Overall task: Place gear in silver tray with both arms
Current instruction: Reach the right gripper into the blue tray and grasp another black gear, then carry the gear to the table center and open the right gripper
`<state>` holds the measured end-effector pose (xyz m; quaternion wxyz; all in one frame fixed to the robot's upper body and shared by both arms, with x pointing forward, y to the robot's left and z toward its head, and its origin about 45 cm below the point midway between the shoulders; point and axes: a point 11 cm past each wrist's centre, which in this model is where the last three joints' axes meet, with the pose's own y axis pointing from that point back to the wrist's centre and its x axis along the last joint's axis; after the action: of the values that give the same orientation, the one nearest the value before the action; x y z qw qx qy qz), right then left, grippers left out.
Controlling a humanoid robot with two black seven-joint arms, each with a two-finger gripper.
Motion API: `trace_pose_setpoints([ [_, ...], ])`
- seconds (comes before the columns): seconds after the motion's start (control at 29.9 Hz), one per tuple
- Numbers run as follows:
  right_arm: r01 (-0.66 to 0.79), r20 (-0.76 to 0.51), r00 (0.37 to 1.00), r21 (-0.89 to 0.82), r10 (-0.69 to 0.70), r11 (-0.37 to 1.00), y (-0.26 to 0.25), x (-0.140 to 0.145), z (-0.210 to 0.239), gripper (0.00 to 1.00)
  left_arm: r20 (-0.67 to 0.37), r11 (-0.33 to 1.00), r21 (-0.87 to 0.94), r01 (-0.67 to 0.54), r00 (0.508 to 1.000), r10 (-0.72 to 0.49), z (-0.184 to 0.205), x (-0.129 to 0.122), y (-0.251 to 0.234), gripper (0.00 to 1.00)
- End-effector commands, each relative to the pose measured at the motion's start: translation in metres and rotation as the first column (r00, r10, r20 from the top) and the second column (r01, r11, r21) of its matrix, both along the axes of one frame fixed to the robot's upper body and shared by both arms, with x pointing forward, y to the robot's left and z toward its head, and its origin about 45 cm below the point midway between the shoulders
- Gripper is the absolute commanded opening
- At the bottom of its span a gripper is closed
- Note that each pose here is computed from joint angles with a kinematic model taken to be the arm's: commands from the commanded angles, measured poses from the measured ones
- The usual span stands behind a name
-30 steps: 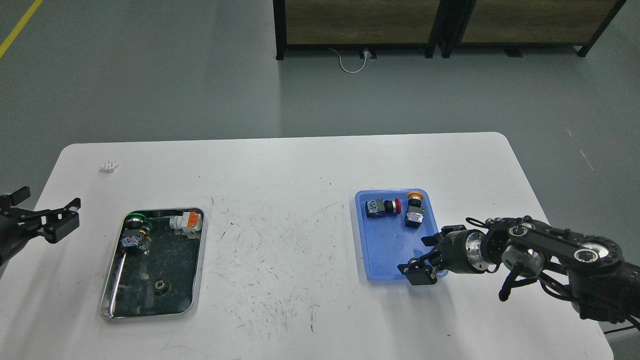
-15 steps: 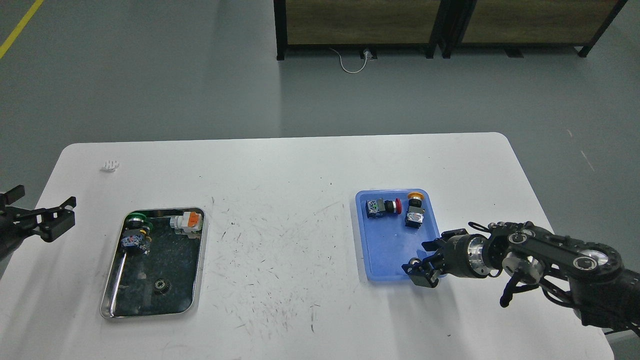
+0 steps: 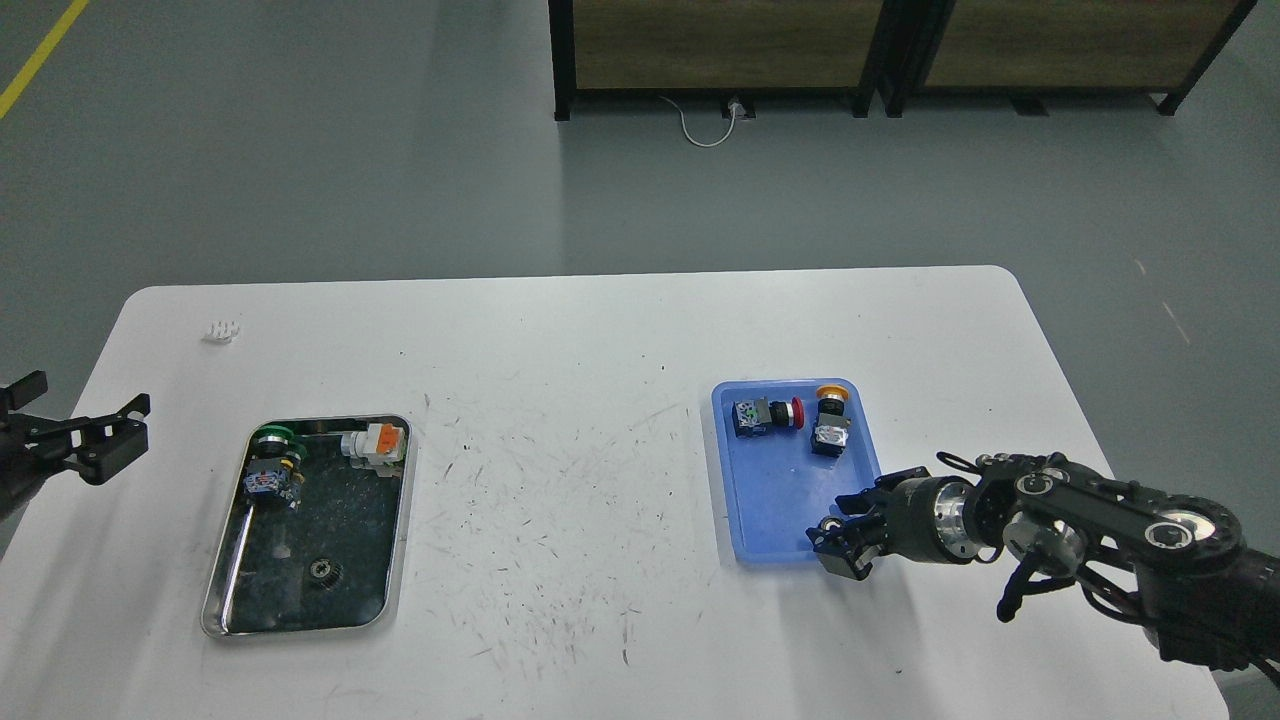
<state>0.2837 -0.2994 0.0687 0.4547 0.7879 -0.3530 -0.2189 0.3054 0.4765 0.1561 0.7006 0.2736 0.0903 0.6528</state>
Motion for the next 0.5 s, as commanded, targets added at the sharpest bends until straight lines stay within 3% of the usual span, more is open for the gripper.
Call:
trace_pose_setpoints([
  [0.0, 0.001, 0.005, 1.000, 0.006, -0.001, 1.000, 0.0012, 0.0016, 0.0012, 0.49, 0.000, 1.000, -0.001, 0.001, 1.000, -0.001, -0.0002, 0.0003, -0.0006, 0.98],
  [0.47, 0.009, 0.017, 1.000, 0.015, -0.009, 1.000, 0.0004, 0.0066, 0.0059, 0.27, 0.006, 1.000, 0.006, -0.008, 1.000, 0.008, 0.0018, 0.0028, 0.0029, 0.98],
])
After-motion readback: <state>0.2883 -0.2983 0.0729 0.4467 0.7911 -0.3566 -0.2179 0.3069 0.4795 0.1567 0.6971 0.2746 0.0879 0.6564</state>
